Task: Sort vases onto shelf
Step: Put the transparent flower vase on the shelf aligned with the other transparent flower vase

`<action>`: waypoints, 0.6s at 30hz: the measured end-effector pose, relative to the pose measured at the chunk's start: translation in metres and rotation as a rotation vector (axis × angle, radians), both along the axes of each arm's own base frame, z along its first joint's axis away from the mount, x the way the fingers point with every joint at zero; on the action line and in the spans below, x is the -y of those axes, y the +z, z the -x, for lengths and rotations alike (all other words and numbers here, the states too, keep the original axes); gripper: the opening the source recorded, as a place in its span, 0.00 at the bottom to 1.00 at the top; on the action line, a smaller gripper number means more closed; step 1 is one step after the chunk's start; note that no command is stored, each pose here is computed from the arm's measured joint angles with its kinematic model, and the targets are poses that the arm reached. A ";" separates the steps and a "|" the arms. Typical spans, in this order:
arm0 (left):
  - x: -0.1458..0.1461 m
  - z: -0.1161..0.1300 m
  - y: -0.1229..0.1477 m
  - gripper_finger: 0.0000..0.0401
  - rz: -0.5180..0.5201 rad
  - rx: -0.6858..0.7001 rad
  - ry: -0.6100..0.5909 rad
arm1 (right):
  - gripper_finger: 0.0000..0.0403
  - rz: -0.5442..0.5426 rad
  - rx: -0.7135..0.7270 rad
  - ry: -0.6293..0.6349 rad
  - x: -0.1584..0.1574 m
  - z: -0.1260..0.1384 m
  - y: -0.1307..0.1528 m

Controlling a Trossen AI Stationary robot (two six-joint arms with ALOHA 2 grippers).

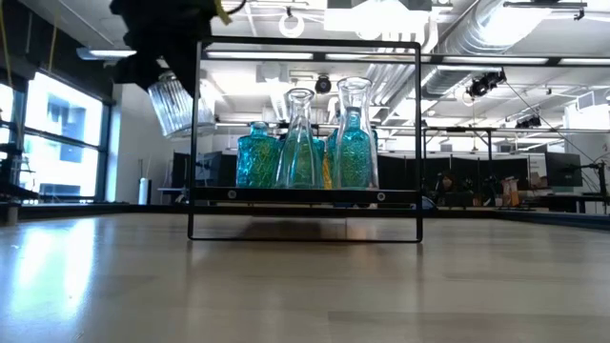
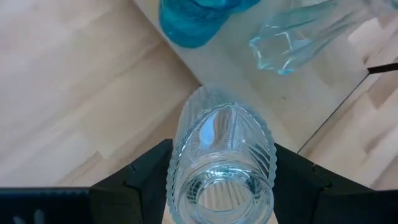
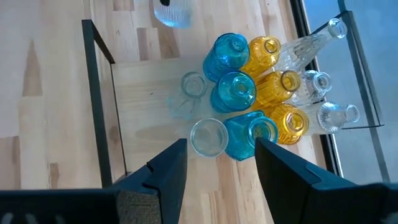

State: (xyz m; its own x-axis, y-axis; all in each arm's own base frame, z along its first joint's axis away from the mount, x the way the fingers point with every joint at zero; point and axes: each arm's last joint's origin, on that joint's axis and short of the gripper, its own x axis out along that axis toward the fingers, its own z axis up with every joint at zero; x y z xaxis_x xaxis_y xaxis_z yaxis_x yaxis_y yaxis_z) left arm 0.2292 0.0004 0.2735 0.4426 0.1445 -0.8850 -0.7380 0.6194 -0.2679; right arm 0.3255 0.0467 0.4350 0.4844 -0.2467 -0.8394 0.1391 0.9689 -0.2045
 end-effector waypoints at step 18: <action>-0.016 -0.041 -0.022 0.51 0.191 0.067 0.031 | 0.42 0.085 -0.005 0.018 0.002 0.000 0.001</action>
State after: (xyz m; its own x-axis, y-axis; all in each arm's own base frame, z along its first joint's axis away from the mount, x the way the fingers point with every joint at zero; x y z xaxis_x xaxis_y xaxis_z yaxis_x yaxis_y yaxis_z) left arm 0.2705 0.0160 0.2511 0.4995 -0.0086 -0.8663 -0.7326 0.5295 -0.4276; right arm 0.3255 0.0448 0.4356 0.4848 -0.3087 -0.8184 0.1208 0.9503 -0.2869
